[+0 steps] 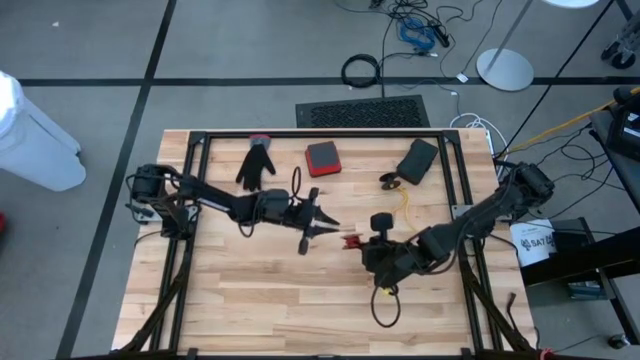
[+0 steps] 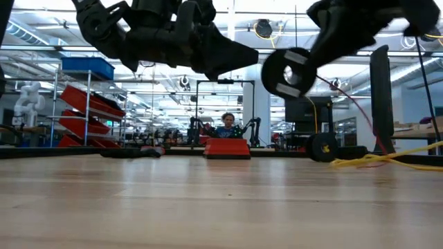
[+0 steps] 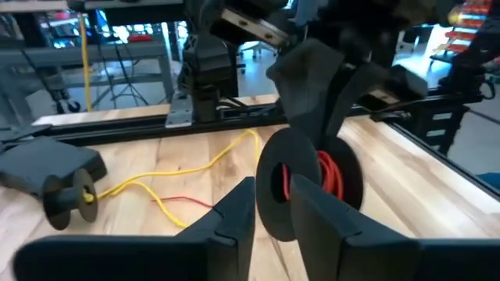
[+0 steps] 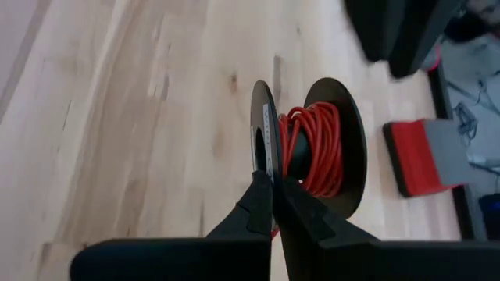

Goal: Coil cords
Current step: Uncoil the red wire from the spool

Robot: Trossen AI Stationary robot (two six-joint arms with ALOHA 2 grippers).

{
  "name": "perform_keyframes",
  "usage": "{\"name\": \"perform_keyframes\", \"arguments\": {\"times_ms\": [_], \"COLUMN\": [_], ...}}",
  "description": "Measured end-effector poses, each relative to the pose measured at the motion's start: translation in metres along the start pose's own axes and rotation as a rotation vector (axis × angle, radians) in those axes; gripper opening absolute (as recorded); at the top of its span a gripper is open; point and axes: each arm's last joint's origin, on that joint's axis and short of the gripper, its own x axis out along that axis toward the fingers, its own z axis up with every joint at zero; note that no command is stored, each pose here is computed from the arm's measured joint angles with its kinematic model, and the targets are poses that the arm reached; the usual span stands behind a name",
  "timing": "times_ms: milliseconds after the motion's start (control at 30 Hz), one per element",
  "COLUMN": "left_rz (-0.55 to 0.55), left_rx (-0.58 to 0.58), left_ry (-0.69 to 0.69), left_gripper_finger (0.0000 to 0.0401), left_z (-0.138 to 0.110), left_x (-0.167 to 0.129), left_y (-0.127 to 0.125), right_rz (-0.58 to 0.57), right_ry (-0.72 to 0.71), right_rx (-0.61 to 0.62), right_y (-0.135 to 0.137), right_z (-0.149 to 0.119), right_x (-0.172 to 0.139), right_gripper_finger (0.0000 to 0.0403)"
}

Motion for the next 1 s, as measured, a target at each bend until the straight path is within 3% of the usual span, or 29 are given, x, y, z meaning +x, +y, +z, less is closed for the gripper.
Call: {"name": "perform_keyframes", "arguments": {"times_ms": [200, 600, 1000], "left_rz": [0.040, 0.029, 0.154], "left_rx": [0.002, 0.001, 0.016], "left_ry": [0.003, 0.004, -0.050], "left_gripper_finger": [0.0133, 0.0135, 0.0135], "left_z": [0.000, 0.000, 0.005], "left_x": [0.001, 0.001, -0.001], "left_y": [-0.002, -0.003, 0.008], "right_rz": [-0.014, -0.019, -0.099], "right_ry": [-0.027, -0.046, 0.073], "right_rx": [-0.017, -0.016, -0.004], "right_y": [-0.011, -0.020, -0.027], "right_z": [0.014, 0.020, 0.007], "right_x": [-0.002, 0.001, 0.003], "right_gripper_finger": [0.0000, 0.0000, 0.0000]}}
